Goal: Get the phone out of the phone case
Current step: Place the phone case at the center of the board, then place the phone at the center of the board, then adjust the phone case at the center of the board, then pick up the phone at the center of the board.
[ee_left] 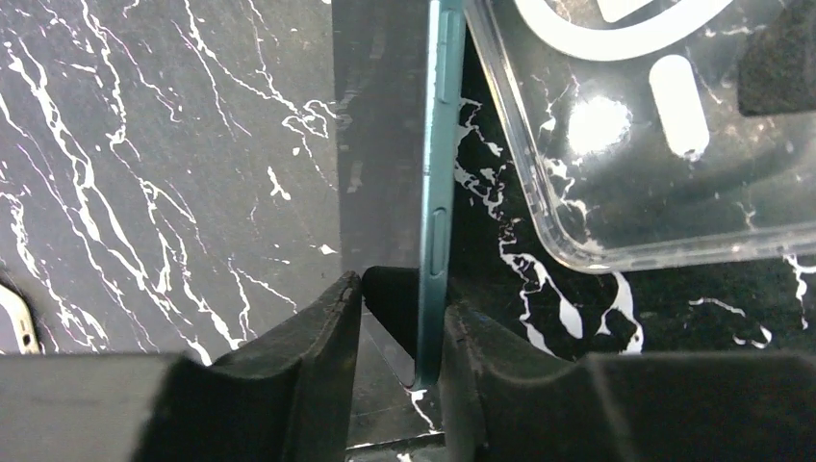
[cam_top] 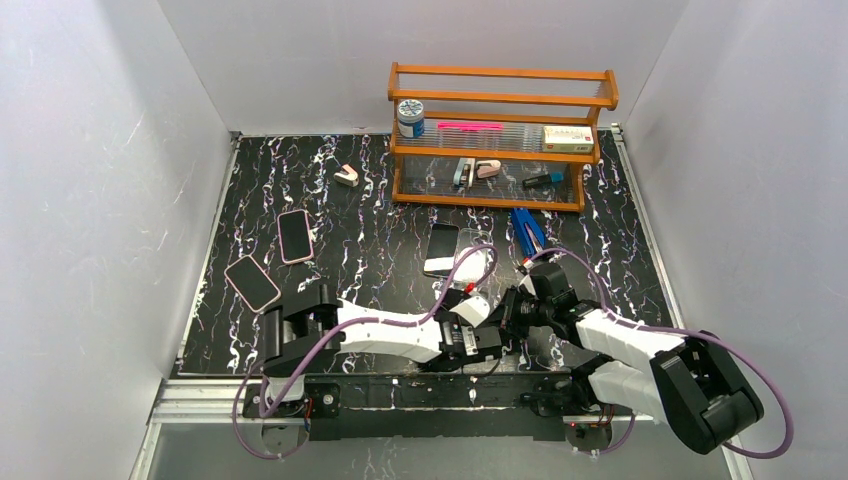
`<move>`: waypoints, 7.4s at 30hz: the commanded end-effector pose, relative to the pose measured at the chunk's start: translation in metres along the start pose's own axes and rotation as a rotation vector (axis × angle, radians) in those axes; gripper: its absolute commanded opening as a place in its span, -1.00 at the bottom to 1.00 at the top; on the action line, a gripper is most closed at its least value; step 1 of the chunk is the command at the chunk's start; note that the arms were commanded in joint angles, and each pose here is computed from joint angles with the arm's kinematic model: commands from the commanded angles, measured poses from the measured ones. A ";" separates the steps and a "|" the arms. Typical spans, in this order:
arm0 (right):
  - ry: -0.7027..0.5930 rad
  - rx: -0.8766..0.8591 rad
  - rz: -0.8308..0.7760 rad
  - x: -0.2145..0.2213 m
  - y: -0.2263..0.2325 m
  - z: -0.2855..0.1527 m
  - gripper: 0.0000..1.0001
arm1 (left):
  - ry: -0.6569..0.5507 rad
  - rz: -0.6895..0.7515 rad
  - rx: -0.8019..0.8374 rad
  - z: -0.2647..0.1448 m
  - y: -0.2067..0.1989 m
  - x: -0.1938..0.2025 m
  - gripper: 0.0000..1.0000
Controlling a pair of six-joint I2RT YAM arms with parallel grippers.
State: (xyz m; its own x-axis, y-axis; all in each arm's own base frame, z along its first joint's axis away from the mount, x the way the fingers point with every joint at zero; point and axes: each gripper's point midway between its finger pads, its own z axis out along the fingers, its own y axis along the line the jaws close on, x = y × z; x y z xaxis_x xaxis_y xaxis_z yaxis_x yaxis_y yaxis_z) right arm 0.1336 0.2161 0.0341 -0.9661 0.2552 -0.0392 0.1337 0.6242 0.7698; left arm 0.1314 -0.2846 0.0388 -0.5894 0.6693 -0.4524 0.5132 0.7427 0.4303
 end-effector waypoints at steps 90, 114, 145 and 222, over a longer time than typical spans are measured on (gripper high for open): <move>-0.063 0.092 -0.105 -0.009 -0.007 -0.006 0.34 | -0.019 -0.747 0.290 0.057 0.030 -0.053 0.96; 0.014 0.137 -0.170 0.004 0.004 0.018 0.71 | -0.017 -0.982 0.568 0.037 0.023 -0.048 0.96; -0.125 0.401 -0.369 -0.069 0.007 0.025 0.97 | 0.006 -1.247 0.078 0.078 0.300 0.016 0.96; -0.212 -0.243 -0.641 -0.014 0.193 0.097 0.73 | -0.122 -1.322 0.684 0.056 0.151 -0.018 -0.64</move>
State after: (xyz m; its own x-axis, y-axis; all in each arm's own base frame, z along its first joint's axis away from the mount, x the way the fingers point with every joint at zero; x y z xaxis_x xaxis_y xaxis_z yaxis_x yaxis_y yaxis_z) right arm 0.1824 0.3774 0.0988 -0.7996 -0.0057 -0.6005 -0.4951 0.5723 0.6538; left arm 0.2517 -0.1730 0.0444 -0.8422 -0.4619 -0.2781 -0.1690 0.7159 -0.6774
